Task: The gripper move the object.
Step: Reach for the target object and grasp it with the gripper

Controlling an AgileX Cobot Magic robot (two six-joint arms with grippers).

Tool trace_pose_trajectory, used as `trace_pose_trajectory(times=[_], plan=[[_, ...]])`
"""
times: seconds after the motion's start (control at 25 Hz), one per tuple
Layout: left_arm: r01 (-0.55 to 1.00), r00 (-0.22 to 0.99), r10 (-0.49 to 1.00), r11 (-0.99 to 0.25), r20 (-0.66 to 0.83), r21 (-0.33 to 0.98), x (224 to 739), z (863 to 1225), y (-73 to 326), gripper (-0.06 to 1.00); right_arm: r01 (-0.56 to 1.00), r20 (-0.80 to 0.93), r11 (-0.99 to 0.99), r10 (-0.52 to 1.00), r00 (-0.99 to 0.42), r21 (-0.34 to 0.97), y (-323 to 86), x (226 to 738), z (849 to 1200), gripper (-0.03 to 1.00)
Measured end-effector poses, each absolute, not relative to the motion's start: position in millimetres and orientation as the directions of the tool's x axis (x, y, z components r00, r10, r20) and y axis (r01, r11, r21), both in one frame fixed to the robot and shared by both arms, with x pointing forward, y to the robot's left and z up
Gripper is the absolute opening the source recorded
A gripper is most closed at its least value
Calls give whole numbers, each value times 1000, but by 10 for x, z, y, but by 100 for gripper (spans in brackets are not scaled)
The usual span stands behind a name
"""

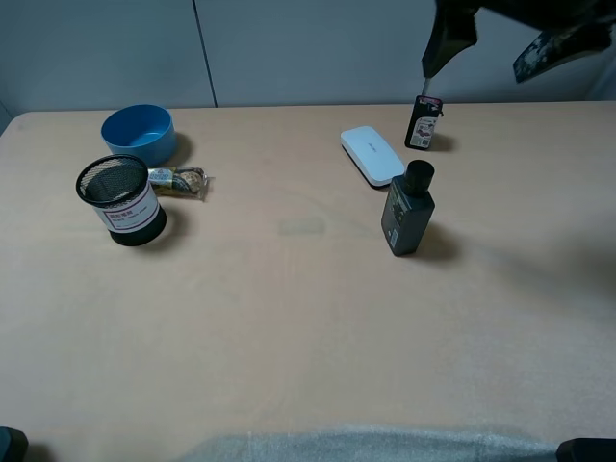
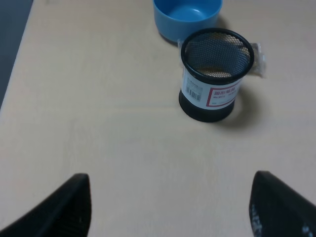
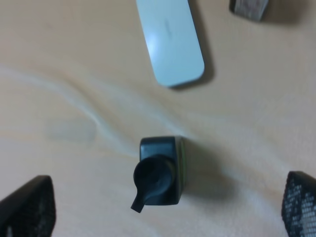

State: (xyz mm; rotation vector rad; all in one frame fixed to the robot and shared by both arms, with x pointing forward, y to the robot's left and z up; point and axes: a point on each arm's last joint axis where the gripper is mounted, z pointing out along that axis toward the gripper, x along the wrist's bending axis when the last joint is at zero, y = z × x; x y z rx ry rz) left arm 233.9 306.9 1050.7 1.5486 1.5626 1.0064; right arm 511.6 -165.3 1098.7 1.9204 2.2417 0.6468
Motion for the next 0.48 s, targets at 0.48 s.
trace_pose_trajectory(times=[0.48], plan=[[449,-33,999,-20,39,894,2339,10507,3069,73,959,20,126,991,-135,256,-1284,5101,10562,69]])
